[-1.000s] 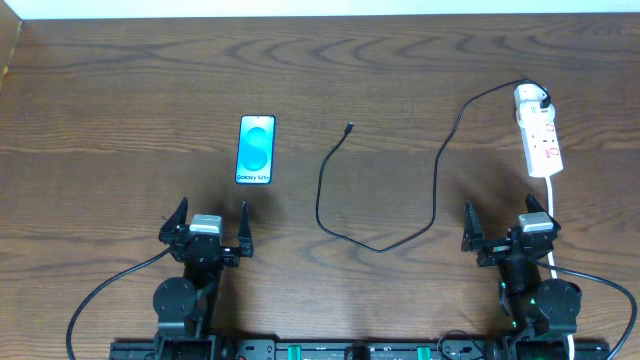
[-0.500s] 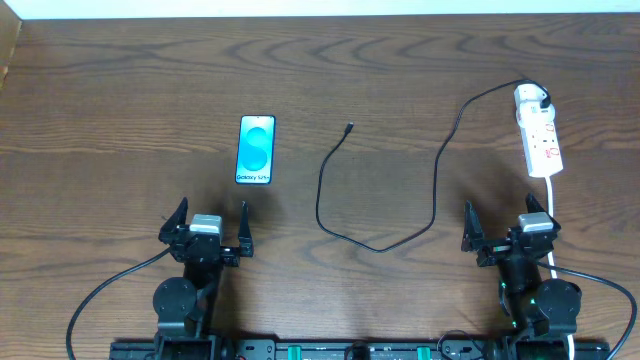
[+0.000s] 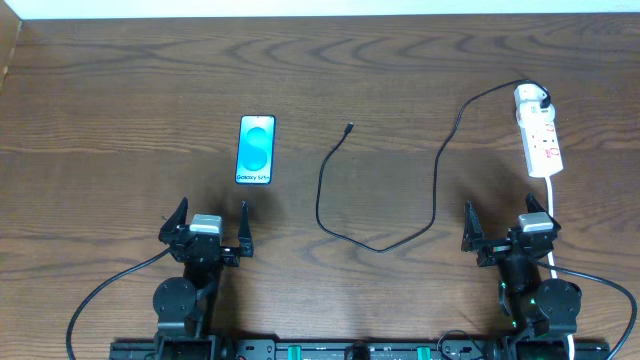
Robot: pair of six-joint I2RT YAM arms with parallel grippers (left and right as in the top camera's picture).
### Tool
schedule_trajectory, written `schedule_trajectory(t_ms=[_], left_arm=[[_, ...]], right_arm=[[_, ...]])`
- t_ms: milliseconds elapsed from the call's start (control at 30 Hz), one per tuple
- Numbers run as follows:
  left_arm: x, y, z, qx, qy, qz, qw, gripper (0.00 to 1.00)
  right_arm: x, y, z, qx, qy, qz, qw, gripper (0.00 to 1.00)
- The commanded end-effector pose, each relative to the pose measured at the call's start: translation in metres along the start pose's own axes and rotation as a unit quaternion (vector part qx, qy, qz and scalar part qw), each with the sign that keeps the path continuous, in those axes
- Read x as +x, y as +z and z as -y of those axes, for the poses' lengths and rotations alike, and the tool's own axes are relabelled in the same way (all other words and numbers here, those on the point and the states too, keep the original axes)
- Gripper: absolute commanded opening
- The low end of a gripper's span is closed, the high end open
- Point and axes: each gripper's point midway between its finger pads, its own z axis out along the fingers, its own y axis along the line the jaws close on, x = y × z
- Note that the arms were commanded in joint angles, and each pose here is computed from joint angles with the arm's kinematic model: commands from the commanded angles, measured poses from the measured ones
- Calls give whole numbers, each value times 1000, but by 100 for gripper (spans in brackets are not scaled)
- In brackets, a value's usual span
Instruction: Plug charger to phone and switch on socket
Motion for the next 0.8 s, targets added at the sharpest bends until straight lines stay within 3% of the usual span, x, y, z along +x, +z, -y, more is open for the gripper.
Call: schedule_trajectory(t_ms=[0, 633, 767], left_arm=[[16, 1, -1, -4, 7, -24, 1000, 99], [15, 1, -1, -4, 7, -23, 1000, 99], [14, 1, -11, -32, 8, -20, 999, 99]], right_arm=[[1, 0, -2, -3, -4, -1, 1000, 99], [1, 0, -2, -3, -4, -1, 1000, 99], [1, 0, -2, -3, -4, -1, 1000, 99]])
